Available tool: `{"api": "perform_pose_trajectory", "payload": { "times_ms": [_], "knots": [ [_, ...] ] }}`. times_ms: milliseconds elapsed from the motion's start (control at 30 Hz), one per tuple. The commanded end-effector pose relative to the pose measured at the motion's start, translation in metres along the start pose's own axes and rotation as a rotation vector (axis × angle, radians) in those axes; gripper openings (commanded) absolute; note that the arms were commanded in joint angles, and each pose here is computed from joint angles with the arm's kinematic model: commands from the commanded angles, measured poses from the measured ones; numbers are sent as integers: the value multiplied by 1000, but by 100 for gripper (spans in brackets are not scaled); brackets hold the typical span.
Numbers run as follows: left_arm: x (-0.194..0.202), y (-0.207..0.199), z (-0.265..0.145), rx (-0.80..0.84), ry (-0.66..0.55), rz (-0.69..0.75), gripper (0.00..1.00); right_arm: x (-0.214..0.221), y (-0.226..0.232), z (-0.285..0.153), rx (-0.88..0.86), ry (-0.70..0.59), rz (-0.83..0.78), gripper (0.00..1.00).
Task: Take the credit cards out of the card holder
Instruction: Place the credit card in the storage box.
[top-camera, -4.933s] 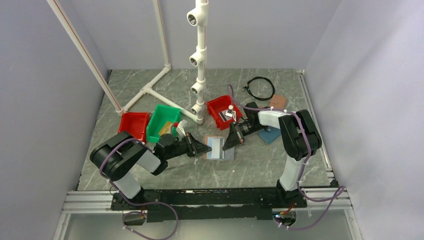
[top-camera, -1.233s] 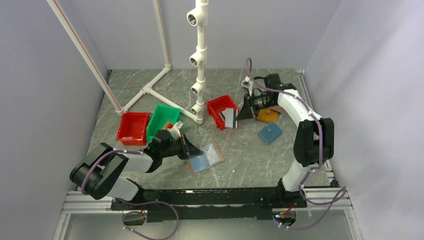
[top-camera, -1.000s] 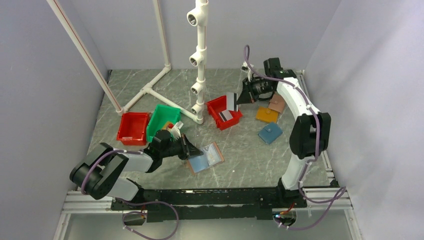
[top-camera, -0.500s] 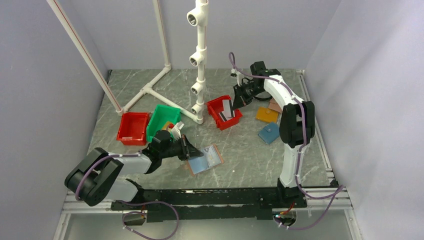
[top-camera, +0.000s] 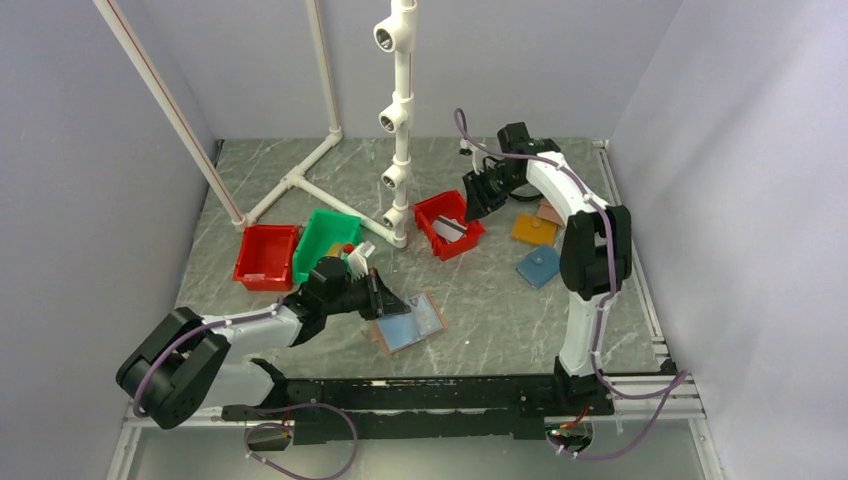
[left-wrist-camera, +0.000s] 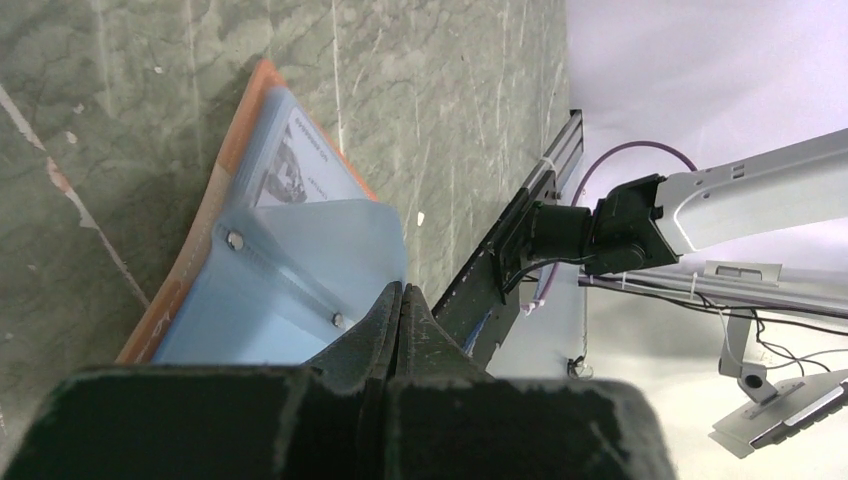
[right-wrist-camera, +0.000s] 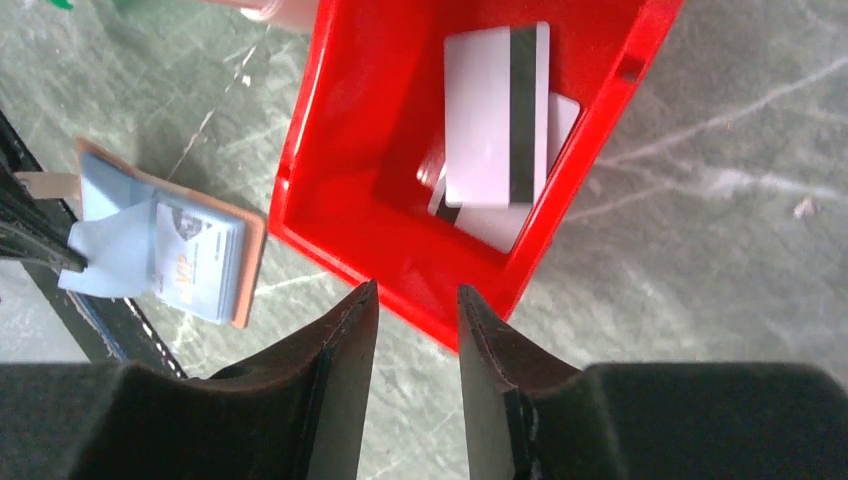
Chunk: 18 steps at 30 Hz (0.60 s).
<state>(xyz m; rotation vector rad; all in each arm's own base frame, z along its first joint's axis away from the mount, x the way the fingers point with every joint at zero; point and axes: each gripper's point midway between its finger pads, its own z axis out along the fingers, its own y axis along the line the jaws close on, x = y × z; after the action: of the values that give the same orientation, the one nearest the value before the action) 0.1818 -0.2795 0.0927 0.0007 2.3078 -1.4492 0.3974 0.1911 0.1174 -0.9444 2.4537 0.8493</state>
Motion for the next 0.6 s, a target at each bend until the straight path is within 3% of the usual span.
{"api": "perform_pose_trajectory", "payload": {
  "times_ms": [0, 133, 300, 333, 367, 400, 433, 567],
  "knots": [
    [-12, -25, 6, 58, -20, 64, 0, -17, 21, -45, 64, -115, -75, 38],
    [-11, -34, 13, 81, -7, 81, 0, -3, 53, -68, 37, -193, -162, 37],
    [-9, -47, 24, 121, 17, 107, 0, 27, 108, -93, -20, -354, -387, 40],
    [-9, -50, 26, 130, 21, 113, 0, 31, 117, -95, -32, -405, -457, 48],
    [-8, -51, 28, 135, 26, 118, 0, 37, 126, -94, -47, -445, -519, 65],
    [-7, -52, 31, 136, 32, 121, 0, 50, 133, -89, -73, -467, -555, 89],
    [-6, -50, 33, 130, 40, 121, 0, 63, 142, -82, -128, -482, -562, 98],
    [2, -27, 37, 49, 58, 79, 0, 113, 165, -56, -329, -387, -581, 99]
  ]
}}
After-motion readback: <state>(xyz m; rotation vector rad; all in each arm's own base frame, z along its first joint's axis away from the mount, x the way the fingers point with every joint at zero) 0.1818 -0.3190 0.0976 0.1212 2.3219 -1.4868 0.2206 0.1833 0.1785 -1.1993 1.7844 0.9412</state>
